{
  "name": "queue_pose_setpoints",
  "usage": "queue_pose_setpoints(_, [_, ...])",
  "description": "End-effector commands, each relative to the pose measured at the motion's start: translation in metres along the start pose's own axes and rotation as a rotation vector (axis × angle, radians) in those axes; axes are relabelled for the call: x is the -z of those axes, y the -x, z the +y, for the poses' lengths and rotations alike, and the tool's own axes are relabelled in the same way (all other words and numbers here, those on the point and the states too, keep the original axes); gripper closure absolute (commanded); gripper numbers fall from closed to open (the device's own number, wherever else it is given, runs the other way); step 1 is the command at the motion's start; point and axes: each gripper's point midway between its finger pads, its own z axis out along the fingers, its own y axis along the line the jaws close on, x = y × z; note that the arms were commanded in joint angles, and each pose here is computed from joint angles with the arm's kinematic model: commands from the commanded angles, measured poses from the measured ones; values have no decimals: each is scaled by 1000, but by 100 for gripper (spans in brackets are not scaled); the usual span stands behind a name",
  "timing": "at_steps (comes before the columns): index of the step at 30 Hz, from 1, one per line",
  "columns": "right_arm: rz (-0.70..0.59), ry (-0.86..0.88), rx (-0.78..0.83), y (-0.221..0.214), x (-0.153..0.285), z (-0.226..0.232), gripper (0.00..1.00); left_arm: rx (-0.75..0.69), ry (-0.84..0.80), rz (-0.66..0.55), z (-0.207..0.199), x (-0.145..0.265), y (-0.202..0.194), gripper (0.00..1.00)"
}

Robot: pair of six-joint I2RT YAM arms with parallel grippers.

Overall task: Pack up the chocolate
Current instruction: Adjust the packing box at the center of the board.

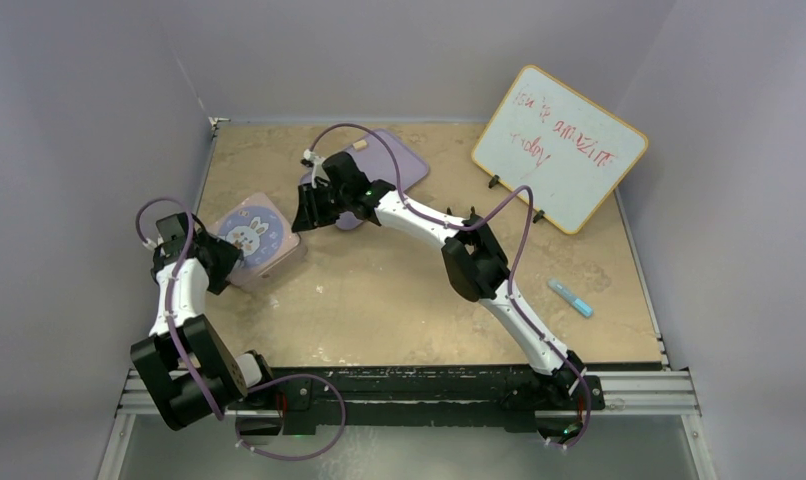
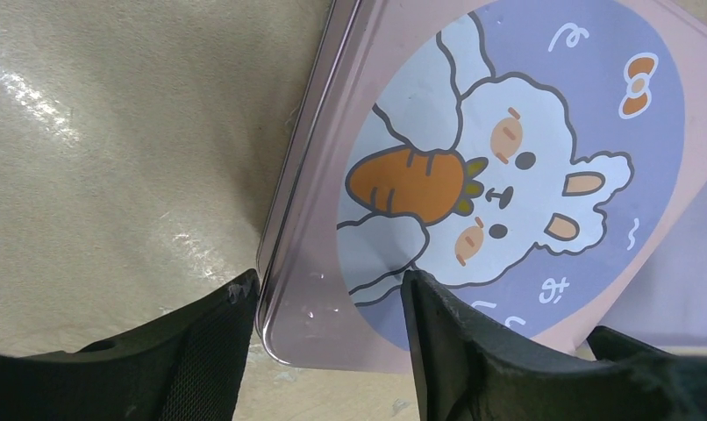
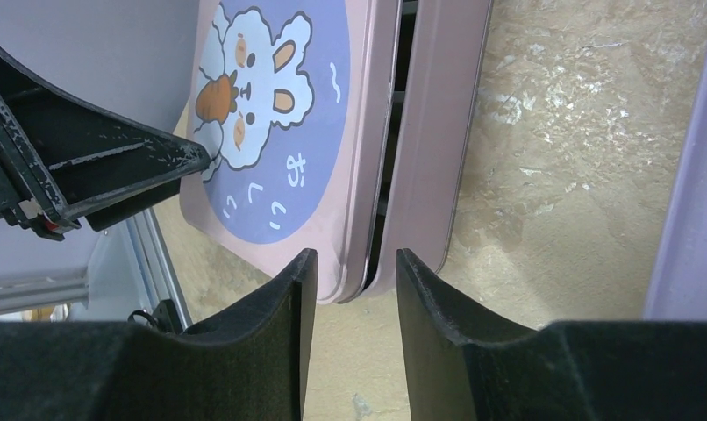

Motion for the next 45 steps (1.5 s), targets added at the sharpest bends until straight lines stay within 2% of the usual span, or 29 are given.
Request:
queue_pose_setpoints(1, [-23,26,41,8,-2,7,59,14,-56,-44,-19,4,19,39])
queue_pose_setpoints(6, [-20,24,39,7,-4,6,58,13,-73,-45,-23,5,21,37])
queue_pose_setpoints(14, [-12,18,41,4,-7,2,62,14,-102,-46,-27,3,20,42])
queue_pose_setpoints(20, [-6,12,38,1,-9,-2,64,42,-22,-65,-12,3,20,38])
queue_pose_setpoints(27, [-1,-6,42,-2,-2,-2,66,36,-45,-131,-19,18,34,38])
queue_pose_setpoints(37, [-11,-39,60,2,4,-1,64,0,-33,-80,-20,14,31,33])
queue_pose_setpoints(45, [8,-84,52,-9,4,-8,65,-16,-108,-184,-35,43,49,33])
